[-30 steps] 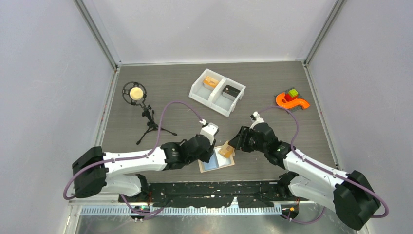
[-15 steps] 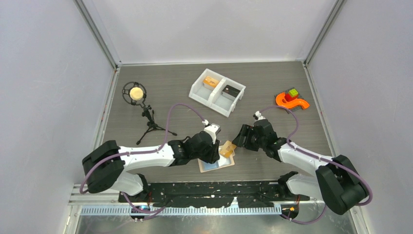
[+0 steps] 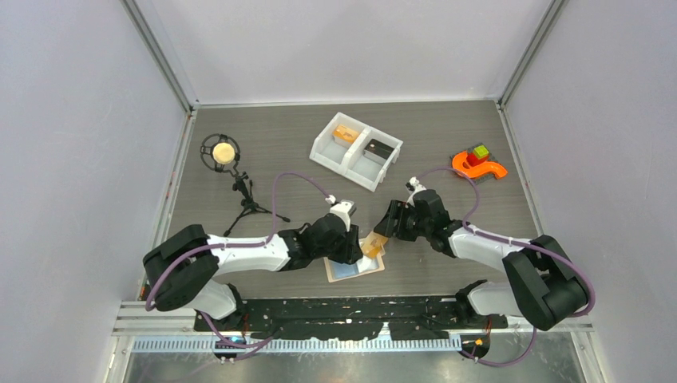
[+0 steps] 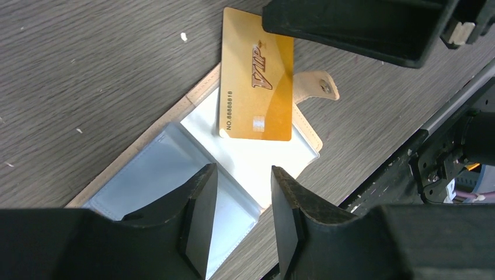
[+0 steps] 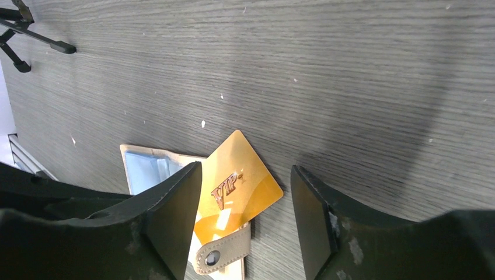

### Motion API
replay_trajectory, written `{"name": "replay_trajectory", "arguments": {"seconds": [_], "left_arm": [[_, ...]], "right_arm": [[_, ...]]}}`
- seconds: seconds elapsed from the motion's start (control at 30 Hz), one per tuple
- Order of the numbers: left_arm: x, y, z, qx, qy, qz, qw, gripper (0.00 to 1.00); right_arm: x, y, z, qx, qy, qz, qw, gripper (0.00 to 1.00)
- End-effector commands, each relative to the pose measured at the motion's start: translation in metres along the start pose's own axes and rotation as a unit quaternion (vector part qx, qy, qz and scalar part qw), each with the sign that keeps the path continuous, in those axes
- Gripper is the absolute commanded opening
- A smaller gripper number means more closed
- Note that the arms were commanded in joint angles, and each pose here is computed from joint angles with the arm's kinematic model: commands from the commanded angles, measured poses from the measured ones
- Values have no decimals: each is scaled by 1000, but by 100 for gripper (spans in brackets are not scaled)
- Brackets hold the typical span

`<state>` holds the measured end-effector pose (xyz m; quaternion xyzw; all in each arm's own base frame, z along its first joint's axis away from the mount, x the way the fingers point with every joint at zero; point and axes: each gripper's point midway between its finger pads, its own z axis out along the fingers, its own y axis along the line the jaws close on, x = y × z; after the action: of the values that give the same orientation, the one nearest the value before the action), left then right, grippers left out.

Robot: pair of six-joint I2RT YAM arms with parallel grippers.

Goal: Take the credit cards out of the card holder
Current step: Place the credit card in the storage box.

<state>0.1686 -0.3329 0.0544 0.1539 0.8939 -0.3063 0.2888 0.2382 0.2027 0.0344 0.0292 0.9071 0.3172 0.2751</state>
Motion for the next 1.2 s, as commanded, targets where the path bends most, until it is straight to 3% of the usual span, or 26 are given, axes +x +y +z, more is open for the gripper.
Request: {"name": "replay_trajectory", "arguments": {"seconds": [0.0,0.4,0.9,1.17], "left_arm": [[-7,-1,5,11,-22,-30,999,42],[-5,2,8,17,-29,-66,997,44],[-4,2,17,39,-40,-172,984,46],[-4,4,17,34,-41,-177,983,44]], "right_arm": [[16,-10,3,2,18,6,1000,63],[39,-16,1,-1,36,42,998,41],[58,-25,2,12,53,61,997,26],[58,-7,2,-41,48,74,995,20]]}}
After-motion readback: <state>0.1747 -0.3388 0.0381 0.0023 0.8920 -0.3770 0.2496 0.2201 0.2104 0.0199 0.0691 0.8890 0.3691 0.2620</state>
